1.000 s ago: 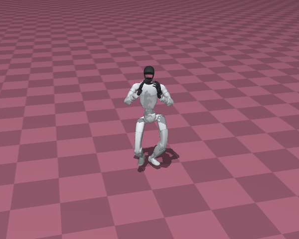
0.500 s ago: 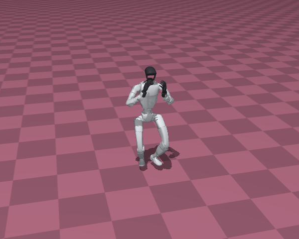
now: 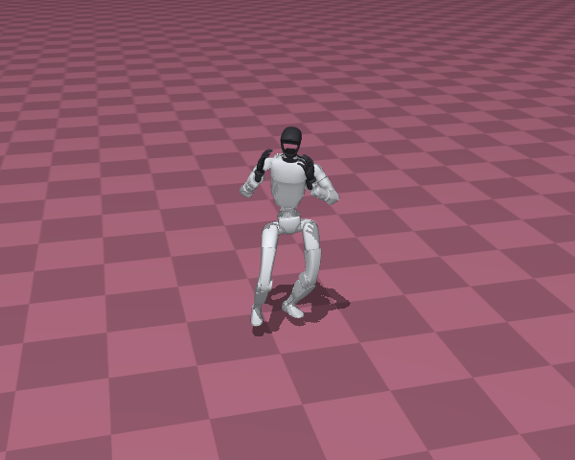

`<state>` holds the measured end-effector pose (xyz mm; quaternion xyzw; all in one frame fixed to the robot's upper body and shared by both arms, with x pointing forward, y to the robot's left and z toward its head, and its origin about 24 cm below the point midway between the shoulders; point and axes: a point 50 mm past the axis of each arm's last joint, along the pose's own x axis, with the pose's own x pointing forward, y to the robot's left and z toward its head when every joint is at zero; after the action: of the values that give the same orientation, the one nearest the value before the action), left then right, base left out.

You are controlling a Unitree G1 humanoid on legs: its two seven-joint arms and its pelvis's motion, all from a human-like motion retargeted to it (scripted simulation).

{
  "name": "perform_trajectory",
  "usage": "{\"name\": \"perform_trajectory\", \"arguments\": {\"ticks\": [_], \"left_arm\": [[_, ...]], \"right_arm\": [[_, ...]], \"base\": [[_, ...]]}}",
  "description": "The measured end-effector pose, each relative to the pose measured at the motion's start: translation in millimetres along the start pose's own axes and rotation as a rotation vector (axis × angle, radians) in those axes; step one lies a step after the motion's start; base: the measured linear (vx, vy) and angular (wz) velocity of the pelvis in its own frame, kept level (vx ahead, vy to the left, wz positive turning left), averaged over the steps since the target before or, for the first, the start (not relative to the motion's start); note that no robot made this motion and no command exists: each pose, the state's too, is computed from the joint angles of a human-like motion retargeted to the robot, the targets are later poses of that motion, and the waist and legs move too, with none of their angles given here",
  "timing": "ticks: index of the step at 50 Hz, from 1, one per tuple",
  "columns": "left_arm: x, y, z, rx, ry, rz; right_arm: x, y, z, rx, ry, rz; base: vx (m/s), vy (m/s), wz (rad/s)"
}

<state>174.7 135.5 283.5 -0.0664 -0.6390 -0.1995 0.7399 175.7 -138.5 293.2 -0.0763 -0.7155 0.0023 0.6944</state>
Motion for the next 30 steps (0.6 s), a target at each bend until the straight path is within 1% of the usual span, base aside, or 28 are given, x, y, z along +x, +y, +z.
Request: {"name": "perform_trajectory", "arguments": {"ticks": [7, 15, 20, 24, 27, 30], "left_arm": [[-7.1, 7.1, -4.4, -0.011, 0.035, 0.062], [-9.7, -2.2, -7.5, 0.0, 0.034, 0.015], [17.9, -8.2, -0.7, -0.099, -0.096, -0.055], [45.6, -8.6, 2.1, -0.167, -0.19, -0.121], [69.6, -10.6, 6.9, -0.18, -0.277, -0.165], [91.4, -12.3, 13.4, -0.165, -0.362, -0.191]], "right_arm": [[-5.2, -1.6, 2.6, 0.066, 0.022, -0.063], [5.8, 21.6, 11.6, 0.111, -0.064, 0.048], [36.4, 33.3, 17.4, 0.13, -0.197, 0.087], [62.8, 41.7, 26.1, 0.127, -0.34, 0.168], [83.9, 47.2, 31.1, 0.055, -0.443, 0.237], [104.8, 48.7, 33.5, -0.068, -0.52, 0.273]], "base": [[0.22, -0.13, 0.08], [0.13, -0.26, 0.61], [0.08, -0.44, 1.83], [-0.01, -0.46, 2.0], [-0.09, -0.34, 2.05], [-0.11, -0.21, 1.72]]}}
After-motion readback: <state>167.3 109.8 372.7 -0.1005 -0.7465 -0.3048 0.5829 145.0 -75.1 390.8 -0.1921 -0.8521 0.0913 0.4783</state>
